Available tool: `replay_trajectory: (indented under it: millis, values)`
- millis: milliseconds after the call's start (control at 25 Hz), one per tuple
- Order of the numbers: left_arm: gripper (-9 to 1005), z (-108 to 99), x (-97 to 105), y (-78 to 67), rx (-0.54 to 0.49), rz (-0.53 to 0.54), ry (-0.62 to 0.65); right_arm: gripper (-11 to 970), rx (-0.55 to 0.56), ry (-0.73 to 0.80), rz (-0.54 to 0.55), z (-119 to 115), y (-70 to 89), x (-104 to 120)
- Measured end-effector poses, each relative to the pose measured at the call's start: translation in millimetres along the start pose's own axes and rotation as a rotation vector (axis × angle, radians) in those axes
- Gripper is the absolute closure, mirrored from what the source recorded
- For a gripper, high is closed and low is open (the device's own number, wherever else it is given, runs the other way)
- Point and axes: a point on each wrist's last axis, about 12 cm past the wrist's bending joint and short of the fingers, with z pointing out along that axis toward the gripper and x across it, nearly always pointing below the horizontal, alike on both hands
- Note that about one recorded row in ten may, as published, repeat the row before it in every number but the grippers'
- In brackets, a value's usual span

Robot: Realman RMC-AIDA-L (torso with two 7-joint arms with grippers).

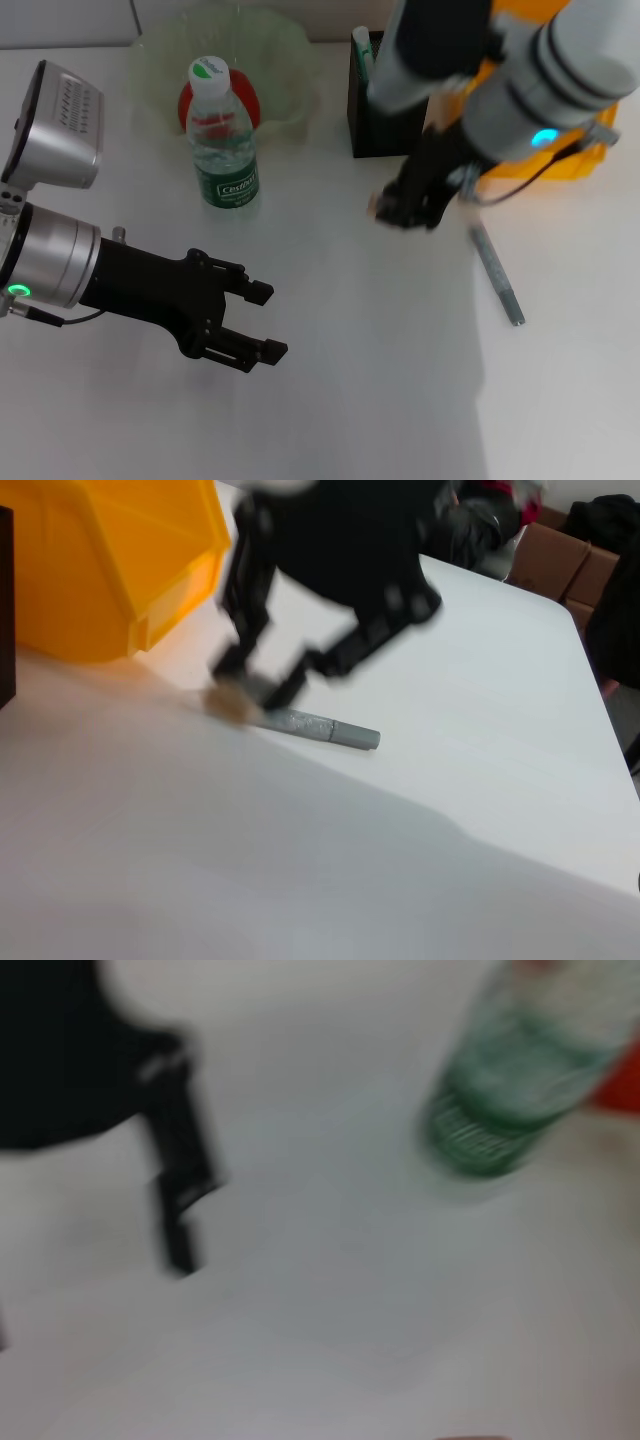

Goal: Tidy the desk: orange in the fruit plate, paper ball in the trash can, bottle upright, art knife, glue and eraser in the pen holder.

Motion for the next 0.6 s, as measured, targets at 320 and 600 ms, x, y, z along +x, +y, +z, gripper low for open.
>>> replay_trajectory:
  millis: [320, 600]
  values:
    - [214, 0.2, -6.0, 1.3, 0.007, 0.016, 0.001, 670, 0.197, -0.352, 0.253, -46.9, -57.1, 15.5]
    - [214, 0.6, -9.1, 1.4, 0.010, 0.022, 0.001, 627, 0.176, -0.389, 0.385, -18.3, -83.3, 27.4]
